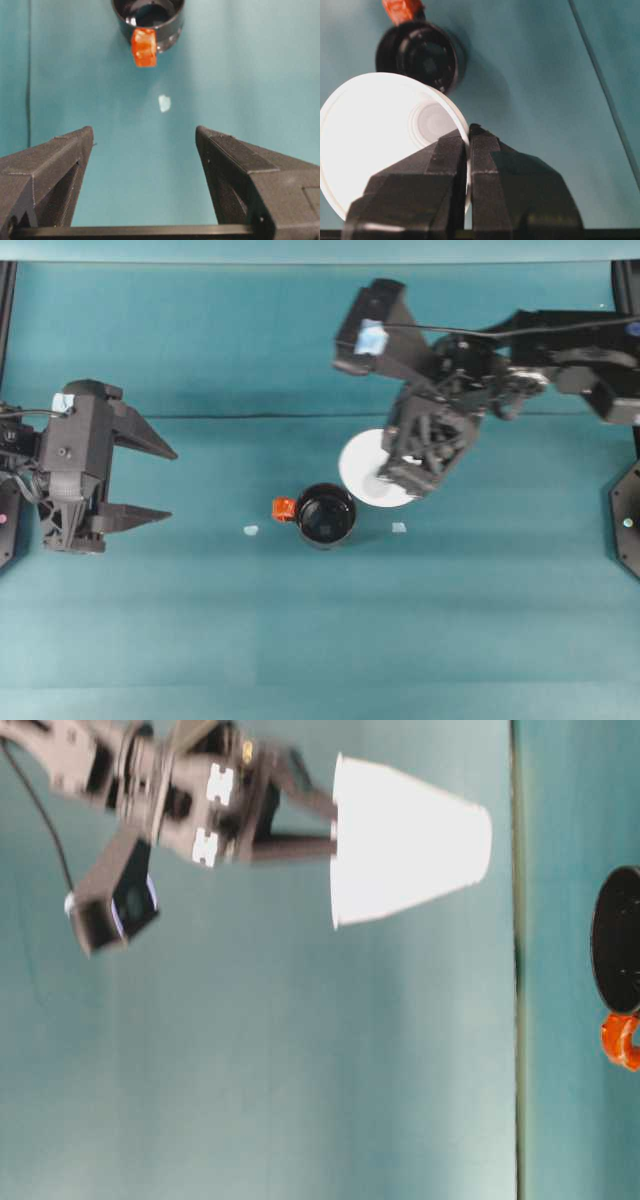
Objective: Put the paper cup into the moved red handle cup holder.
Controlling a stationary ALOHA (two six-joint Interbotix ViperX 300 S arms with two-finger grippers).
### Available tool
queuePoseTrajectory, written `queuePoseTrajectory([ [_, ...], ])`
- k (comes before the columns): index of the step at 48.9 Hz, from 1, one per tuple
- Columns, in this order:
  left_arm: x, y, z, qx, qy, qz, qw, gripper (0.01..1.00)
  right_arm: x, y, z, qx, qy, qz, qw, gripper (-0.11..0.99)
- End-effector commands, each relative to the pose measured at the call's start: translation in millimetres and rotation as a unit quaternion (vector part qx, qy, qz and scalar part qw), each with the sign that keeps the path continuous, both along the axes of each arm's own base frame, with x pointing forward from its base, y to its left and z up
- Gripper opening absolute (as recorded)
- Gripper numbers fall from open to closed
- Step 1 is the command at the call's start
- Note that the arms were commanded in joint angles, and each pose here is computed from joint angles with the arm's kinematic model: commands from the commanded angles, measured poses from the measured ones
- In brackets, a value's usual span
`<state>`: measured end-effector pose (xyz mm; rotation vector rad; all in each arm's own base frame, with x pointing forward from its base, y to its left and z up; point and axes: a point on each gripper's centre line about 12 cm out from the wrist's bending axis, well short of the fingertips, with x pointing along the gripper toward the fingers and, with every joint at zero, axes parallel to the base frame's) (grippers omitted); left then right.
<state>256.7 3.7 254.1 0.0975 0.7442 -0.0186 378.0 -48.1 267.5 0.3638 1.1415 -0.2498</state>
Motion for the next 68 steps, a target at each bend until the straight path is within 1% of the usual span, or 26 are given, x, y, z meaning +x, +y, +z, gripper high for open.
queuePoseTrajectory([
  [1,1.8,-0.2,5.9,0.001,-0.01,-0.0007,0.9999,0.854,12.3,0.9,7.6,-0.005,-0.018,0.005,0.9998,-0.11],
  [4,1.8,-0.4,5.8,-0.0005,-0.01,-0.0003,0.9999,0.854,19.2,1.2,2.7,-0.005,-0.018,0.006,0.9998,-0.11],
  [5,1.8,-0.2,5.9,0.001,-0.01,-0.0007,0.9999,0.854,21.3,1.5,1.0,-0.005,-0.018,0.008,0.9998,-0.11],
  [10,1.8,-0.2,5.9,0.001,-0.01,-0.0007,0.9999,0.854,30.8,2.8,-11.6,-0.008,-0.019,0.011,0.9997,-0.11],
  [12,1.8,-0.4,5.8,-0.0005,-0.01,-0.0003,0.9999,0.854,33.5,2.6,-18.0,-0.011,-0.018,0.012,0.9997,-0.11],
  [17,1.6,-0.2,5.3,0.001,-0.009,-0.0007,1.0,0.854,39.5,3.6,-35.8,-0.014,-0.014,0.015,0.9997,-0.11],
  [21,1.4,-0.4,4.7,-0.0005,-0.008,-0.0003,1.0,0.854,42.7,6.4,-52.5,-0.013,-0.008,0.019,0.9997,-0.11],
  [24,1.1,-0.2,4.1,0.0015,-0.008,-0.0012,1.0,0.854,45.3,9.4,-65.0,-0.013,-0.004,0.022,0.9997,-0.11],
  [28,0.9,-0.4,3.5,0.0,-0.007,-0.0008,1.0,0.854,47.5,15.0,-77.6,-0.013,0.001,0.029,0.9995,-0.11],
  [29,1.0,-0.2,3.7,0.0015,-0.008,-0.0012,1.0,0.854,47.9,15.6,-79.1,-0.013,0.001,0.029,0.9995,-0.11],
  [31,0.9,-0.4,3.5,0.0,-0.007,-0.0008,1.0,0.854,48.3,17.5,-83.5,-0.012,0.003,0.032,0.9994,-0.11],
  [35,0.9,-0.2,3.5,0.001,-0.007,-0.0007,1.0,0.854,49.7,19.3,-87.8,-0.013,-0.001,0.034,0.9994,-0.11],
  [36,0.9,-0.4,3.5,-0.0005,-0.007,-0.0003,1.0,0.854,49.8,19.2,-88.8,-0.014,-0.001,0.034,0.9993,-0.11],
  [37,0.7,-0.2,2.9,0.0015,-0.006,-0.0012,1.0,0.854,49.9,19.3,-90.5,-0.013,0.0,0.033,0.9994,-0.11],
  [47,0.7,-0.4,2.9,-0.0005,-0.006,-0.0003,1.0,0.854,49.8,18.5,-92.2,-0.017,-0.001,0.035,0.9992,-0.11],
  [48,0.7,0.2,2.9,0.001,-0.006,0.0001,1.0,0.854,50.2,18.4,-91.7,-0.018,-0.002,0.036,0.9992,-0.11],
  [50,0.7,-0.4,2.9,-0.0005,-0.006,-0.0003,1.0,0.854,50.0,18.3,-91.8,-0.019,-0.001,0.036,0.9992,-0.11],
  [51,0.7,-0.2,2.9,0.0015,-0.006,-0.0012,1.0,0.854,50.2,18.3,-91.7,-0.019,-0.002,0.036,0.9992,-0.11],
  [52,0.8,-0.4,3.1,0.0,-0.007,-0.0008,1.0,0.854,50.5,18.2,-91.2,-0.019,-0.003,0.036,0.9992,-0.11],
  [61,0.4,0.2,2.4,0.0015,-0.005,-0.0004,1.0,0.854,49.7,18.3,-91.9,-0.018,0.004,0.036,0.9992,-0.11],
  [62,0.4,0.0,2.4,0.0,-0.005,-0.0001,1.0,0.854,49.5,18.4,-92.0,-0.018,0.004,0.036,0.9992,-0.11],
  [63,0.4,0.2,2.4,0.0015,-0.005,-0.0004,1.0,0.854,49.3,18.5,-92.1,-0.017,0.005,0.036,0.9992,-0.11],
  [64,0.4,0.0,2.4,0.0,-0.005,-0.0001,1.0,0.854,49.2,18.6,-92.1,-0.016,0.006,0.036,0.9992,-0.11],
  [65,0.6,0.2,2.5,0.0015,-0.006,-0.0004,1.0,0.854,49.2,18.7,-92.1,-0.016,0.006,0.035,0.9992,-0.11],
  [67,0.4,0.0,2.4,-0.0005,-0.005,0.0005,1.0,0.854,49.6,18.8,-91.7,-0.015,0.005,0.035,0.9993,-0.11],
  [68,0.4,0.2,2.4,0.001,-0.005,0.0001,1.0,0.854,49.6,19.0,-91.7,-0.014,0.005,0.035,0.9993,-0.11],
])
